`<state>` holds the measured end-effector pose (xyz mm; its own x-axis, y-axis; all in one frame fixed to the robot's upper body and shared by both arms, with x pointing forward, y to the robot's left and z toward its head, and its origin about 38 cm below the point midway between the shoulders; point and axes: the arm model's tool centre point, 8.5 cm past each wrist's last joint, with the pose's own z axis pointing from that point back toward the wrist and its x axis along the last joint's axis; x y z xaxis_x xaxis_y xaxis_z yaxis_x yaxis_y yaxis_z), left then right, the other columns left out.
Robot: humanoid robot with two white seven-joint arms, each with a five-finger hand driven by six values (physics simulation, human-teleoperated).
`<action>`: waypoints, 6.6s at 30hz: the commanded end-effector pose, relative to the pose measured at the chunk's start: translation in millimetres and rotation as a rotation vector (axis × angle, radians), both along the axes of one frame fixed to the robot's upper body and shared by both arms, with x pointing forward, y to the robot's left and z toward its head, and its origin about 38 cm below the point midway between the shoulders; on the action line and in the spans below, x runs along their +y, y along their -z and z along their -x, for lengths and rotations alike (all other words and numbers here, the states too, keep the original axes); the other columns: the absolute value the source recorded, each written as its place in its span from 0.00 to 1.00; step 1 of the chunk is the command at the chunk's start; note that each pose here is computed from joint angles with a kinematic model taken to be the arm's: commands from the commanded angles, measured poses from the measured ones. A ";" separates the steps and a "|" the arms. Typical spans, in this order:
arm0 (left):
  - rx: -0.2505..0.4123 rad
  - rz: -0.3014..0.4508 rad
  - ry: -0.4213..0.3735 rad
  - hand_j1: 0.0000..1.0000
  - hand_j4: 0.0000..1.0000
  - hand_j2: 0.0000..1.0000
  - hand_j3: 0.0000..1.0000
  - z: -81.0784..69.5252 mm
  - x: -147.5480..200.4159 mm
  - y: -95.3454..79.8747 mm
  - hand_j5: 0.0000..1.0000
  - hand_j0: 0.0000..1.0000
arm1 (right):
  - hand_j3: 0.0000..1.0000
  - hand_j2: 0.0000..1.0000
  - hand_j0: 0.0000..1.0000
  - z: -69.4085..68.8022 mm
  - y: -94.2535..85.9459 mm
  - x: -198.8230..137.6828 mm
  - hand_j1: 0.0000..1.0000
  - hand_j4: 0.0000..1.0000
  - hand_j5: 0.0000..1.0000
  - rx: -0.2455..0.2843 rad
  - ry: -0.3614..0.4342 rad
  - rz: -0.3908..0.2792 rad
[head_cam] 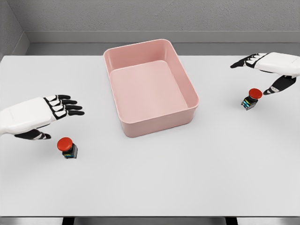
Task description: Put the industrial switch in the basket with both arms
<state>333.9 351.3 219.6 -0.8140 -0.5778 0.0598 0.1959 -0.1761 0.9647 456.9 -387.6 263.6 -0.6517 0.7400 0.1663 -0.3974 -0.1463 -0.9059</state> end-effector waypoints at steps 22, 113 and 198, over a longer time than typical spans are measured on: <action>0.044 -0.091 0.014 1.00 1.00 1.00 1.00 19.2 8.2 26.7 1.00 1.00 | 1.00 1.00 1.00 0.9 26.7 -20.9 1.00 1.00 1.00 0.063 0.079 0.017; -0.115 0.053 0.098 0.35 0.35 0.35 0.35 -11.7 -58.8 17.9 0.35 0.35 | 0.51 0.51 0.51 -24.0 78.1 -15.3 0.51 0.51 0.51 0.161 0.120 0.061; -0.195 0.132 0.188 0.36 0.36 0.36 0.36 -107.9 -192.2 6.1 0.36 0.36 | 0.47 0.47 0.47 -42.8 -38.0 136.7 0.47 0.47 0.47 -0.086 -0.276 0.029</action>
